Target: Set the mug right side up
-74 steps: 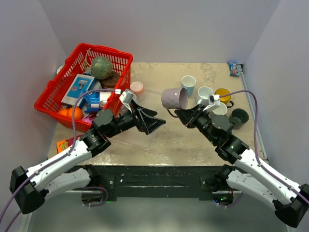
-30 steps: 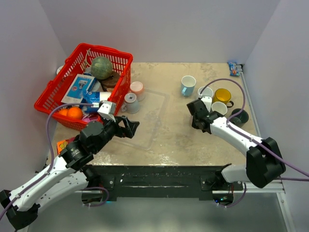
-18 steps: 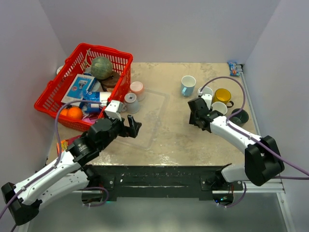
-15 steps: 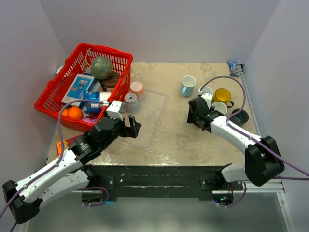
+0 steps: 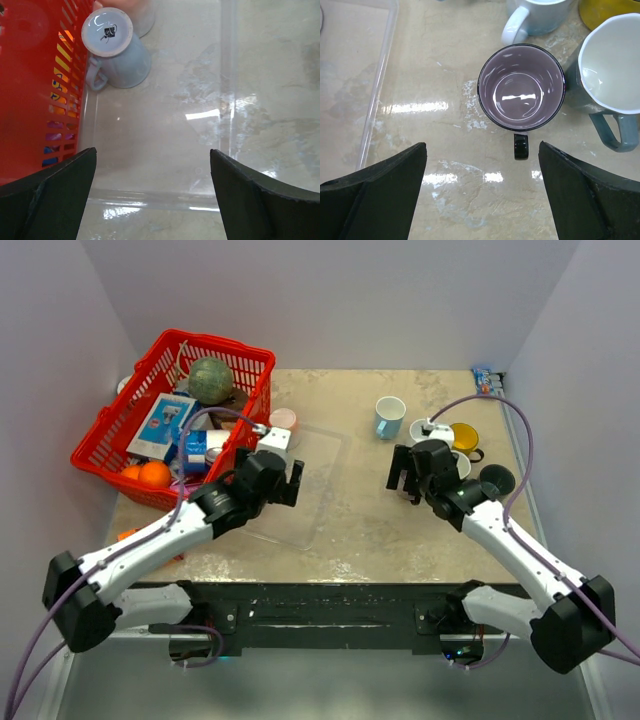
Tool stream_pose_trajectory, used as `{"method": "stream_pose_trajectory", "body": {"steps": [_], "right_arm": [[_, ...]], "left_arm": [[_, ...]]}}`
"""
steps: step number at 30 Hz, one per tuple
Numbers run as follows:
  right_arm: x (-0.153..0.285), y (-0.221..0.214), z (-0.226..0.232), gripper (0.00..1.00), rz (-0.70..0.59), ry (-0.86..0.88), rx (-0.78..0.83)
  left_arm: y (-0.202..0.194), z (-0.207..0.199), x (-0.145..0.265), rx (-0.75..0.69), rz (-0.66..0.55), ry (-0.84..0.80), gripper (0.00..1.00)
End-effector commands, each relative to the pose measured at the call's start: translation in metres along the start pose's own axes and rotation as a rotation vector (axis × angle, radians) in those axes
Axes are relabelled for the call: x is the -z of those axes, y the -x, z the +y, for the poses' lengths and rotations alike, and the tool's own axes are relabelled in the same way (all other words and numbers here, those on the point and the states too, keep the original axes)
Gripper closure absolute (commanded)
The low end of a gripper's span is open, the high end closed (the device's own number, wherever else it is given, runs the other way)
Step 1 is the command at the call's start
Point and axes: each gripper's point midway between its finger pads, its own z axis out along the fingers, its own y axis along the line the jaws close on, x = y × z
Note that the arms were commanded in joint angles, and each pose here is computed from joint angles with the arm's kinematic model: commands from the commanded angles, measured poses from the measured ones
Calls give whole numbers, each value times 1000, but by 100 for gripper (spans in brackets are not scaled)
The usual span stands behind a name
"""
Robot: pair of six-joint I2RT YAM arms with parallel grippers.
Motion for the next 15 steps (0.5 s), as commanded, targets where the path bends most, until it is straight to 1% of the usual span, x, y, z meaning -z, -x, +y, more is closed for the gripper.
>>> {"method": "stream_pose_trajectory", "body": {"steps": [1,2,3,4,5,7,8,9,14,15], "right_arm": [[21,21,9,4,-42,69,-1],[27,23,7,4,-56,73,-5],[30,25,5,4,-64,70,-4],[32,26,3,3,-70,66,-6],[35,26,1,3,-73,64,-8],[42,31,2,2,-89,78,-14],[44,32,2,1,-88,78,-16],[48,37,3,1,-101,86,-21],[54,45,5,1,-116,100,-22],[56,47,6,1,-120,102,-25]], "left_arm": [[1,15,-25,-254,80,146,1],[6,16,-29,-287,77,165,1],[9,23,-33,-353,83,198,1],[7,21,-42,-388,99,197,1],[10,26,-48,-397,104,203,1],[10,22,-61,-438,112,147,1],[8,30,-67,-438,122,145,1],[7,27,-72,-466,123,107,1],[0,40,-101,-553,169,113,1],[0,39,-105,-575,175,87,1]]}}
